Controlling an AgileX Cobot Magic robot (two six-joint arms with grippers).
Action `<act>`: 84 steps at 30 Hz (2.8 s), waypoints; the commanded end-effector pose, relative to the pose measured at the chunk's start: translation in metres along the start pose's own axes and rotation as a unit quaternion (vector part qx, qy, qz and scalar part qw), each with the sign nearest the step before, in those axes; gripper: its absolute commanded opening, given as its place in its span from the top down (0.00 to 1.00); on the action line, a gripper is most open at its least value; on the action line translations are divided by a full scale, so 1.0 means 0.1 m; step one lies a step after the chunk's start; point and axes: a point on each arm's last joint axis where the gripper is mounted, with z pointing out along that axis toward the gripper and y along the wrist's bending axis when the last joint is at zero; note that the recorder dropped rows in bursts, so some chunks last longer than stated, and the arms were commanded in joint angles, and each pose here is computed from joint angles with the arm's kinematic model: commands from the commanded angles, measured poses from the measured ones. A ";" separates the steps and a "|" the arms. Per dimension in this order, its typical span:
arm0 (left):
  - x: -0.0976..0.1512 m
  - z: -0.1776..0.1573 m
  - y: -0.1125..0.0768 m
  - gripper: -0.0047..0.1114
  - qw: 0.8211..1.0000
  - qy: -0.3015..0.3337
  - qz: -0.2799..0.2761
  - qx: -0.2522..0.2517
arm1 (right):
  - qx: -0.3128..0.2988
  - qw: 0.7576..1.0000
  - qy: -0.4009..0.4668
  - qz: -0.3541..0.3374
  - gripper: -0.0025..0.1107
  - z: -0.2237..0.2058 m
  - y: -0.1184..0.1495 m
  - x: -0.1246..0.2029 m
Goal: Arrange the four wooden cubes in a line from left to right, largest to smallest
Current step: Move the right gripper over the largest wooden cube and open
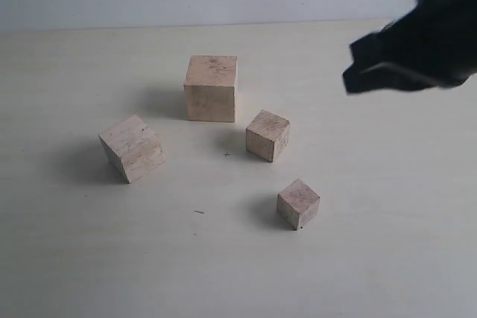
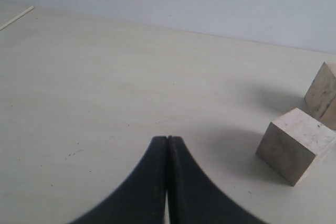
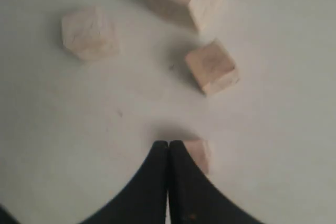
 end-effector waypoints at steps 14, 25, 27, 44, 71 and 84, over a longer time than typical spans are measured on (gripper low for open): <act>0.00 0.00 0.00 0.96 1.000 -0.004 0.001 0.003 | 0.053 0.997 -0.053 -0.022 0.98 0.44 -0.24 -0.24; 0.00 0.00 0.00 0.96 1.000 -0.004 0.001 0.003 | 0.179 0.958 -0.130 -0.181 0.73 0.37 -0.42 -0.43; 0.00 0.00 0.00 0.96 1.000 -0.004 0.001 0.003 | 0.184 0.955 -0.147 -0.183 0.58 0.36 -0.42 -0.46; 0.00 0.00 0.00 0.96 1.000 -0.004 0.001 0.003 | 0.176 0.960 -0.193 -0.102 0.10 0.72 -0.55 -0.69; 0.00 0.00 0.00 0.96 1.000 -0.004 0.001 0.003 | 0.001 0.981 -0.081 -0.177 0.10 1.55 -0.51 -1.37; 0.00 0.00 0.00 0.96 1.000 -0.004 0.001 0.003 | -0.038 0.939 -0.054 -0.338 0.14 2.00 -0.62 -1.18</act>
